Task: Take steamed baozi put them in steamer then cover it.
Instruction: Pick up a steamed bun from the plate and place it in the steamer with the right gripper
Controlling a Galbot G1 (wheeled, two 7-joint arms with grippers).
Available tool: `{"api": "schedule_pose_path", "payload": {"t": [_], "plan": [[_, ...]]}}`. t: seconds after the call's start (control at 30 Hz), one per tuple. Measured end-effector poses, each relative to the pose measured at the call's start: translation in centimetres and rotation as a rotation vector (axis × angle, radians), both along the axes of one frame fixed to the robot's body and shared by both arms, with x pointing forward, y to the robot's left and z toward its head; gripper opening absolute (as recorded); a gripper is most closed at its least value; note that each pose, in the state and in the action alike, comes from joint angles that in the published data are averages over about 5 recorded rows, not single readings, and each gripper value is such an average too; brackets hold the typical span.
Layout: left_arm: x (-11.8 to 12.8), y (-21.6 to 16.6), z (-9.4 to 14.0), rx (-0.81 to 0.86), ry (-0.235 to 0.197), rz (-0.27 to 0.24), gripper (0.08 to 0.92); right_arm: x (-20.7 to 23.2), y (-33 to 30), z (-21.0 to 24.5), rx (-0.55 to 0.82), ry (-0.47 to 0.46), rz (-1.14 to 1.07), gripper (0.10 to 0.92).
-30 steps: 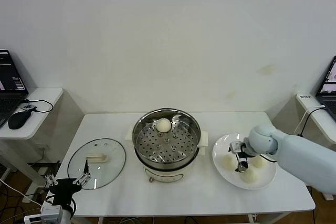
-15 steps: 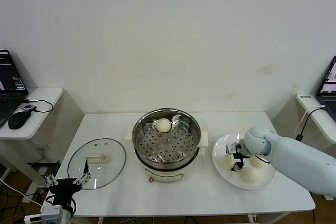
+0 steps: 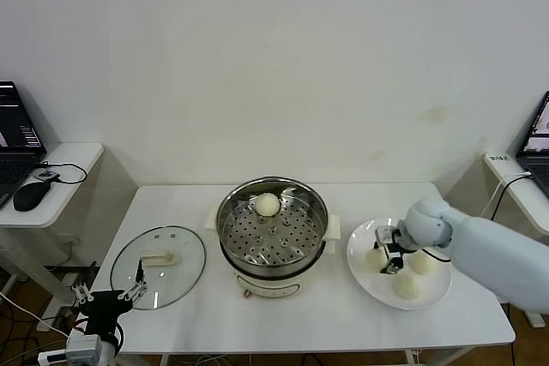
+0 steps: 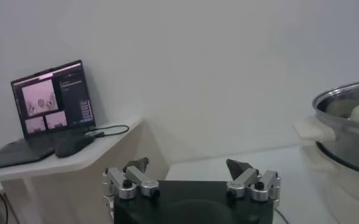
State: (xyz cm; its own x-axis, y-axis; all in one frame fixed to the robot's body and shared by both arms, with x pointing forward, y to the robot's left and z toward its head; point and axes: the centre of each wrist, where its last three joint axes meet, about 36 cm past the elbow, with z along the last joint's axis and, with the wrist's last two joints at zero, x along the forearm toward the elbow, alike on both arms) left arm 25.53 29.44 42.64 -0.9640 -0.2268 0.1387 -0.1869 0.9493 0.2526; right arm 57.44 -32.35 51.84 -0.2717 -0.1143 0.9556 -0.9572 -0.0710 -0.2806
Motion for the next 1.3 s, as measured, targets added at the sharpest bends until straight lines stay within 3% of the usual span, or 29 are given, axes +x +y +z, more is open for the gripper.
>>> {"api": "schedule_pose_path", "payload": {"t": [0.3, 0.6, 0.83, 1.3], "plan": [[0.2, -0.3, 0.1, -0.004, -0.005, -0.013, 0.823, 0.9, 2.4, 9.7, 0.069, -0.092, 0.020, 0.645], [0.3, 0.0, 0.2, -0.001, -0.011, -0.012, 0.823, 2.0, 10.0, 16.2, 0.158, -0.134, 0.082, 0.655], [0.4, 0.4, 0.5, 0.006, -0.020, -0.004, 0.823, 2.9, 17.4, 16.3, 0.206, -0.106, 0.118, 0.660], [0.8, 1.0, 0.6, 0.011, -0.027, 0.004, 0.823, 3.5, 28.9, 11.1, 0.213, -0.039, 0.140, 0.662]]}}
